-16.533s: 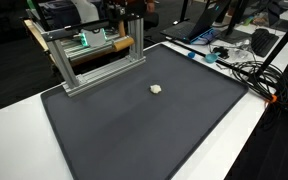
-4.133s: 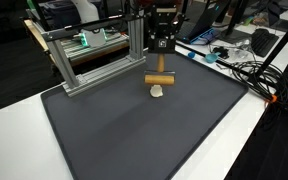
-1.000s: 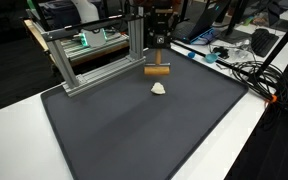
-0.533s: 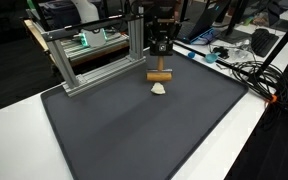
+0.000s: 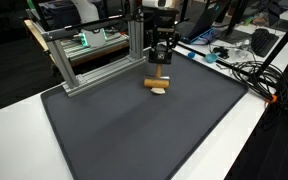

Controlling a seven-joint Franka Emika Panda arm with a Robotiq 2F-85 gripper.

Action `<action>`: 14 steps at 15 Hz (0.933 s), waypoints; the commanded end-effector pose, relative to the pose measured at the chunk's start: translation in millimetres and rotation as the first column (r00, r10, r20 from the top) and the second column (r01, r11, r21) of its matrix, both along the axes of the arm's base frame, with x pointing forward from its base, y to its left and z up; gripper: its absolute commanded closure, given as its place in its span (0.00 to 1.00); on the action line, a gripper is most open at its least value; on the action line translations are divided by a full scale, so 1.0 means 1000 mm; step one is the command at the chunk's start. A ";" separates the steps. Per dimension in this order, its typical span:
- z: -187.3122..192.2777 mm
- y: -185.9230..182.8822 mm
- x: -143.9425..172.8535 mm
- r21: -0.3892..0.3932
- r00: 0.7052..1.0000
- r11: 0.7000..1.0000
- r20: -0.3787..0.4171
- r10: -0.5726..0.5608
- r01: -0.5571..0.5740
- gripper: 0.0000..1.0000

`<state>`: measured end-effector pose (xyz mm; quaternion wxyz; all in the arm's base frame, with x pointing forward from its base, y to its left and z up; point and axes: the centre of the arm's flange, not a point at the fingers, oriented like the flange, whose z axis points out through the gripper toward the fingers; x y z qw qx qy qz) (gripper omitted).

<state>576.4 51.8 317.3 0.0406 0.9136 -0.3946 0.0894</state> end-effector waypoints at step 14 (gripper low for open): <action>-0.017 -0.007 0.047 -0.062 0.996 0.995 -0.018 -0.085 0.083 0.79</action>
